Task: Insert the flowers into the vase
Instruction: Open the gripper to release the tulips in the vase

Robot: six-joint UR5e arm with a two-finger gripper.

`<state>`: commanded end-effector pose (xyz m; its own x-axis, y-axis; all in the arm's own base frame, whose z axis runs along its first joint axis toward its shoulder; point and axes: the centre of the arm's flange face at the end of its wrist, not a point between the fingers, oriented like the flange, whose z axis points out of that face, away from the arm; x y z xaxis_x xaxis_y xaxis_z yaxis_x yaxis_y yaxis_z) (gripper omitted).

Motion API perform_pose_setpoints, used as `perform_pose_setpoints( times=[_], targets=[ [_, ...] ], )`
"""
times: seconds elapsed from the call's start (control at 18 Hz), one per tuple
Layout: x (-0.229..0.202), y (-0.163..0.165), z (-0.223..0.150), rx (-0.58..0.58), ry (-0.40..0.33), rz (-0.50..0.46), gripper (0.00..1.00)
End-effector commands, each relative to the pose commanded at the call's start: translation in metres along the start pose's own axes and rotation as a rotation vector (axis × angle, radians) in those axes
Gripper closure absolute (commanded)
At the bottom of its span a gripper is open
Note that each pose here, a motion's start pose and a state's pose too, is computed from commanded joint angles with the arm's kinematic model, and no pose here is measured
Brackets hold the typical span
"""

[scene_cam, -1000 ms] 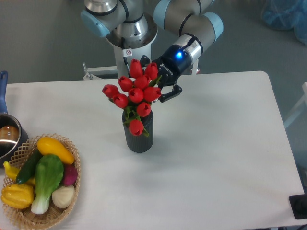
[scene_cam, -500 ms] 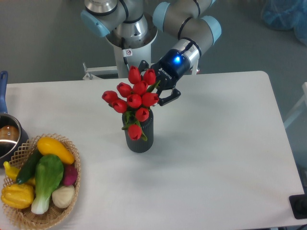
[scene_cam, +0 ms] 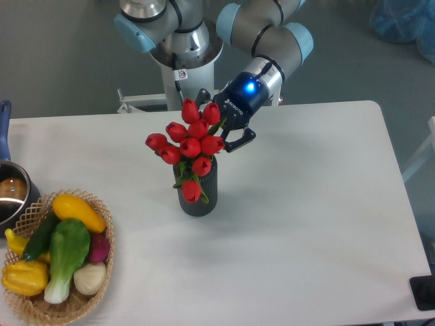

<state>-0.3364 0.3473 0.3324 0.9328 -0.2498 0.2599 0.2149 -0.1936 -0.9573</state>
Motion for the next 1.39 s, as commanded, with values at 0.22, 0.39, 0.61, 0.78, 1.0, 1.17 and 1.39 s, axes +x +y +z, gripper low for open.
perform_pose_setpoints(
  times=[0.22, 0.39, 0.61, 0.78, 1.0, 1.17, 1.39],
  targets=[
    [-0.002, 0.002, 0.000, 0.000, -0.001, -0.006, 0.48],
    [-0.002, 0.003, 0.000, 0.000, 0.000, -0.009, 0.46],
    [-0.004, 0.008, -0.001, -0.008, -0.005, -0.019, 0.39],
    [-0.006, 0.012, -0.004, -0.056, -0.026, -0.018, 0.36],
    [-0.006, 0.012, -0.004, -0.067, -0.029, -0.015, 0.32],
    [-0.006, 0.011, -0.004, -0.068, -0.030, -0.012, 0.31],
    [-0.005, 0.011, -0.007, -0.125, -0.054, 0.002, 0.27]
  ],
)
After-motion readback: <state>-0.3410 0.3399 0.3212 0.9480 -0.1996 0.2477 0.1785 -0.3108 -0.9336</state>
